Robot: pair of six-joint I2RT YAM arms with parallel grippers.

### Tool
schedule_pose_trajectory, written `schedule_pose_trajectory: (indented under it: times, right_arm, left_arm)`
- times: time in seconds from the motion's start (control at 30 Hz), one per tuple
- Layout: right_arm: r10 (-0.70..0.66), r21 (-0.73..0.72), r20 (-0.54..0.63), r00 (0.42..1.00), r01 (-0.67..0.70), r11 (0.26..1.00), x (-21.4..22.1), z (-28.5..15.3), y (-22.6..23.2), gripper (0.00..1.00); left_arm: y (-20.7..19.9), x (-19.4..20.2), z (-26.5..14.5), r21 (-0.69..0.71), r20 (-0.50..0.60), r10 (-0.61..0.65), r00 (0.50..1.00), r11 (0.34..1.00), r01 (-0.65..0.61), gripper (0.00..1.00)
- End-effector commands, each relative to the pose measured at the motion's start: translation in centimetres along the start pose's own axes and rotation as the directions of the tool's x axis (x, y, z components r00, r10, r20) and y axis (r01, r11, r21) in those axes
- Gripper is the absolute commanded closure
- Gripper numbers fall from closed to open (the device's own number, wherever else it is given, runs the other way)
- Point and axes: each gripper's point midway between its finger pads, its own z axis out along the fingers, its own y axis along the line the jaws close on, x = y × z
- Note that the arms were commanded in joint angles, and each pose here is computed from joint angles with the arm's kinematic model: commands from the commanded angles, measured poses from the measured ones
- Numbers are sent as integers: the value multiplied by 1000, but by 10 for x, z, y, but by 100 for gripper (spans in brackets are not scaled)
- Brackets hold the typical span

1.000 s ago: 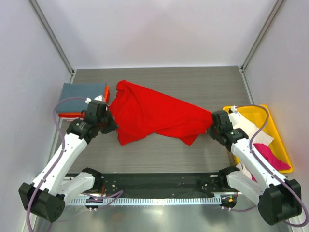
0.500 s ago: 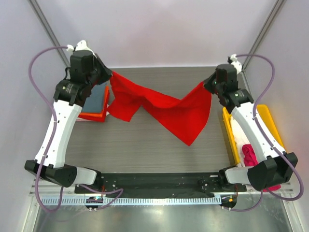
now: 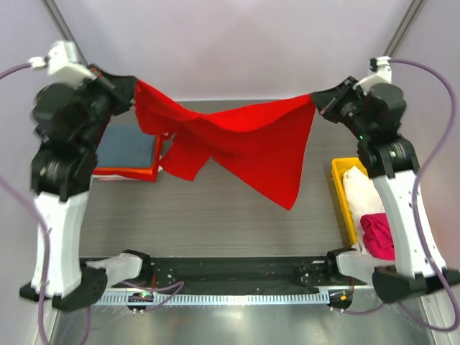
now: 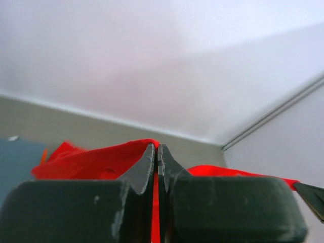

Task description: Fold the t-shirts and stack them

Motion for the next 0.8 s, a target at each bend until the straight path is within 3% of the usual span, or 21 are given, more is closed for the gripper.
schedule_pose_trajectory:
  times: [0.0, 0.17, 0.37, 0.47, 0.6, 0.77]
  right_arm:
    - [-56, -229, 177, 983, 96, 969, -50, -86, 63, 99]
    - [-43, -319, 344, 938, 160, 934, -70, -184, 87, 99]
    - [18, -327, 489, 872, 164, 931, -92, -253, 91, 99]
    - [32, -335, 517, 856, 168, 927, -106, -263, 100, 99]
    - [43, -313, 467, 883, 120, 942, -111, -232, 99, 99]
    - [31, -196, 323, 946, 35, 980, -76, -151, 62, 99]
  left_arm:
    - [-53, -91, -102, 267, 297, -68, 952, 964, -14, 99]
    - [-88, -140, -208, 488, 448, -184, 875, 870, -67, 99]
    - [-97, -172, -262, 545, 538, -255, 804, 833, -100, 100]
    - [-99, -179, -240, 515, 532, -240, 812, 853, -85, 99]
    - [-102, -166, -171, 460, 452, -184, 873, 886, -52, 100]
    - [-74, -89, -49, 347, 269, -138, 953, 937, 37, 99]
